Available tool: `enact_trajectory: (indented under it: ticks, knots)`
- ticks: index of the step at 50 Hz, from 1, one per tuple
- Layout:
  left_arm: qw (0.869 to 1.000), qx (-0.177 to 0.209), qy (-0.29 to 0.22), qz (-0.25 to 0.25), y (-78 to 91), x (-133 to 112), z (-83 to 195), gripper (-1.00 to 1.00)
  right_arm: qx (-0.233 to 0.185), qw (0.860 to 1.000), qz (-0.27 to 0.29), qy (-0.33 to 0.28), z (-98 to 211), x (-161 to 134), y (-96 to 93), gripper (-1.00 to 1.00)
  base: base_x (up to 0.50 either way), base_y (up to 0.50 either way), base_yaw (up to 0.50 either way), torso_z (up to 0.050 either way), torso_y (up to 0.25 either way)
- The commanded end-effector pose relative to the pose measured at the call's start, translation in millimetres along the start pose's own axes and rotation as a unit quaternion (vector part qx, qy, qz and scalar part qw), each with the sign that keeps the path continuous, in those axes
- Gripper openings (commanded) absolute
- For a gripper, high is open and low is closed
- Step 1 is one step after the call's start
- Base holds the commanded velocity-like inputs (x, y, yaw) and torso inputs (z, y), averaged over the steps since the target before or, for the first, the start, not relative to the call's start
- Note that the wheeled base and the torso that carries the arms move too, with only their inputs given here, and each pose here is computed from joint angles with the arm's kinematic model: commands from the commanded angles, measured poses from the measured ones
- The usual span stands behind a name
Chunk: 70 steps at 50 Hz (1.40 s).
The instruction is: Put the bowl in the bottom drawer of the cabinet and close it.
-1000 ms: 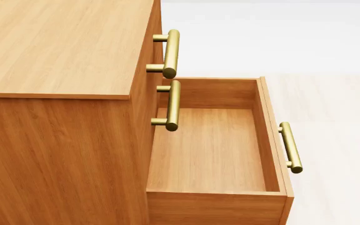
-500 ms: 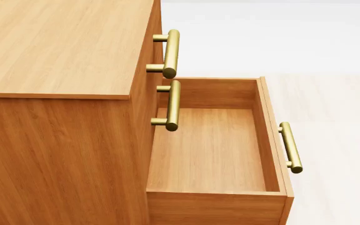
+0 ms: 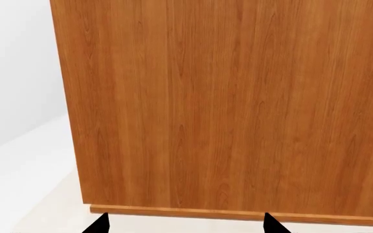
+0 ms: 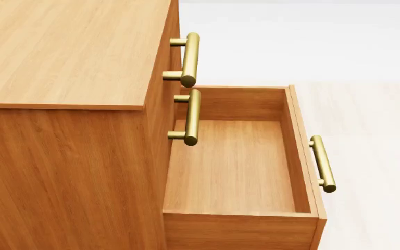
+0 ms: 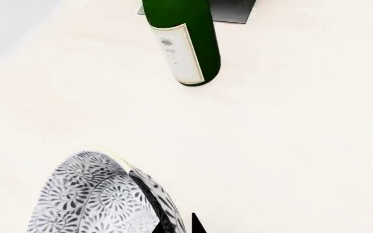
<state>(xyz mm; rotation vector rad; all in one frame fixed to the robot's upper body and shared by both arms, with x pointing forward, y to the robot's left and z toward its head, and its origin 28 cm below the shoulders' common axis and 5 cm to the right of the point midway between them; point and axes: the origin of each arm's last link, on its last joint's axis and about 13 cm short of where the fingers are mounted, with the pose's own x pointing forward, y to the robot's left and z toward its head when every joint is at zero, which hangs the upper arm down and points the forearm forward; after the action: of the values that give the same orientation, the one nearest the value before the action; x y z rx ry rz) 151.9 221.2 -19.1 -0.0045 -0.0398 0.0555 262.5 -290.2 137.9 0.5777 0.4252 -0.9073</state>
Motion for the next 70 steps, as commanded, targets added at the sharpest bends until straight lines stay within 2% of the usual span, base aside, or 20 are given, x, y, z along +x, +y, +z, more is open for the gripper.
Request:
enact_trajectory:
  ticks: [1,7,12,13,14,19,20,22,28,35,55,70]
  knots:
    - [1.000,0.000,0.000,0.000,0.1,-2,-1,1.00,-0.025,0.994,0.051,-0.090,25,-25,17.6,-1.00,0.00,0.00,0.00,0.000,0.000]
    - [1.000,-0.001,0.000,-0.001,-2.0,-7,-4,1.00,-0.065,0.985,0.065,-0.145,39,-32,32.1,-1.00,0.00,0.00,0.00,0.000,0.000]
    - [1.000,-0.001,0.000,-0.001,-5.3,-12,-9,1.00,-0.080,0.980,0.072,-0.167,51,-38,43.2,-1.00,0.00,0.00,0.00,0.000,0.000]
    - [1.000,-0.009,-0.011,0.002,-6.5,9,17,1.00,-0.088,0.978,0.078,-0.175,55,-40,45.9,-1.00,0.00,0.00,0.00,0.000,0.000]
    - [1.000,-0.004,0.001,0.000,-8.5,15,26,1.00,-0.091,0.977,0.080,-0.176,57,-39,47.9,-1.00,0.00,0.00,0.00,0.000,0.000]
    - [1.000,-0.004,0.001,0.000,-12.1,12,25,1.00,-0.108,0.970,0.091,-0.200,67,-44,57.4,-1.00,0.00,0.00,0.00,0.000,0.000]
    - [1.000,0.001,0.002,0.000,-9.1,24,15,1.00,-0.110,0.968,0.093,-0.205,69,-45,59.6,-1.00,0.00,0.00,0.00,0.000,0.000]
    - [1.000,0.000,0.000,0.000,-7.9,14,32,1.00,-0.117,0.965,0.095,-0.216,75,-48,65.0,-1.00,0.00,0.00,0.00,0.000,0.000]
    - [1.000,-0.001,-0.002,-0.001,-7.9,15,30,1.00,-0.140,0.954,0.112,-0.240,85,-56,80.5,-1.00,0.00,0.00,0.00,0.000,0.000]
    - [1.000,-0.001,-0.002,-0.002,-8.2,13,29,1.00,-0.171,0.940,0.133,-0.262,98,-64,107.5,-1.00,0.00,0.00,0.00,0.000,0.000]
    - [1.000,-0.002,-0.001,-0.003,-7.9,12,25,1.00,-0.203,0.926,0.183,-0.259,108,-68,168.3,-1.00,0.00,0.00,0.00,0.000,0.000]
    - [1.000,-0.004,0.000,-0.004,-7.7,12,25,1.00,-0.229,0.917,0.210,-0.250,103,-65,200.7,-1.00,0.00,0.00,0.00,0.000,0.001]
